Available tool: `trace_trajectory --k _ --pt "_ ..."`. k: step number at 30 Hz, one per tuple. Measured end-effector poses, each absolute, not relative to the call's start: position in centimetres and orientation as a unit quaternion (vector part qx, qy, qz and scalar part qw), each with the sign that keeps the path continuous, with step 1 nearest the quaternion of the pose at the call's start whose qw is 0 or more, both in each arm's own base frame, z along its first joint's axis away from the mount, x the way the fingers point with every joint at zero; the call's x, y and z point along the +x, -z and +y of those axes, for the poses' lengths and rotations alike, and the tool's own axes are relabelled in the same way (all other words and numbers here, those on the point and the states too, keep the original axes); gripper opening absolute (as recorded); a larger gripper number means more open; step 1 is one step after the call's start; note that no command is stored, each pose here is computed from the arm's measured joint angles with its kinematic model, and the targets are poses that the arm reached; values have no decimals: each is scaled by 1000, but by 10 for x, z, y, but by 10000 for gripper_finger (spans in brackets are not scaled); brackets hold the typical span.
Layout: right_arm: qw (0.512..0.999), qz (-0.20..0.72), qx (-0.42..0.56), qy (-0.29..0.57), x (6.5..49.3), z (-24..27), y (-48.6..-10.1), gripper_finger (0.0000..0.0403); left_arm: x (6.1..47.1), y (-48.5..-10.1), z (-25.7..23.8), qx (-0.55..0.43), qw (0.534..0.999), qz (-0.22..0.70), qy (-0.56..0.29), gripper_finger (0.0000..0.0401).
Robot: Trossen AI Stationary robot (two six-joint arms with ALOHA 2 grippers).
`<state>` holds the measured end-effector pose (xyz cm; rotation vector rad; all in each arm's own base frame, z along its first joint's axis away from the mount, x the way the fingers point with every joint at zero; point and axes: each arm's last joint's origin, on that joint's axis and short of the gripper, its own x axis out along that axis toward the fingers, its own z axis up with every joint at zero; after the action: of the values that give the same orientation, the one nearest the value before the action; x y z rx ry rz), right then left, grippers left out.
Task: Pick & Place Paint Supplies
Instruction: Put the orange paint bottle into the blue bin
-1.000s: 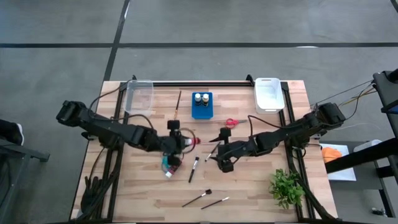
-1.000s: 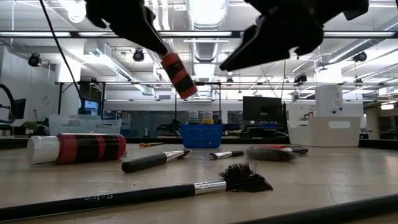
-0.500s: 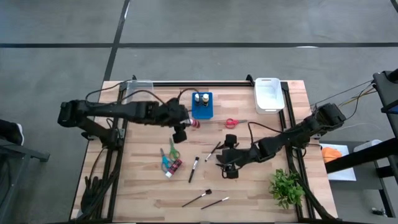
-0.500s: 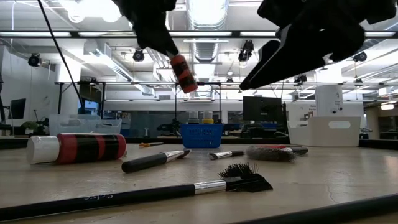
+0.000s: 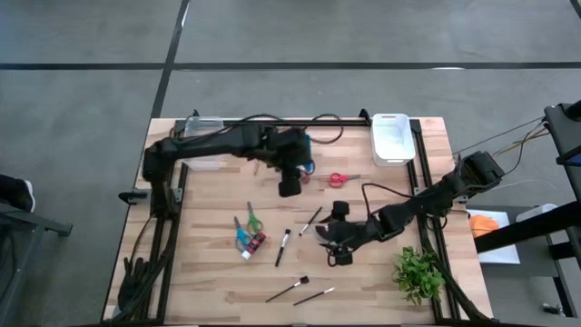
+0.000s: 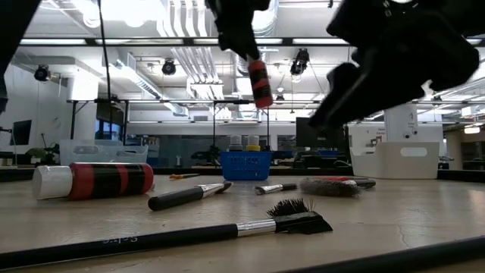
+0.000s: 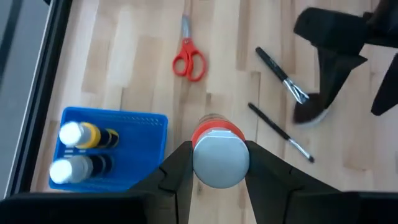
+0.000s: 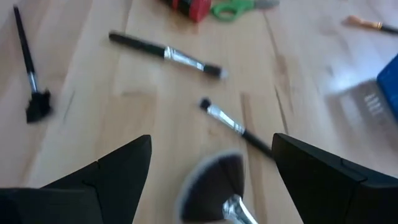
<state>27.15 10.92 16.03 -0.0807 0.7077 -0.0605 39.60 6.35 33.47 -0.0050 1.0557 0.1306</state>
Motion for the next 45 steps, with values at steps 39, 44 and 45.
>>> trace_trajectory --k 39,44,45 --pt "940 338 -31 35 266 107 -153 331 398 -292 159 -72 853 505 -113 119" --pt "940 338 -31 34 266 107 -153 331 404 -274 163 -77 841 525 -111 119" --pt "940 338 -31 34 266 107 -153 331 405 -271 163 -77 838 528 -110 119"
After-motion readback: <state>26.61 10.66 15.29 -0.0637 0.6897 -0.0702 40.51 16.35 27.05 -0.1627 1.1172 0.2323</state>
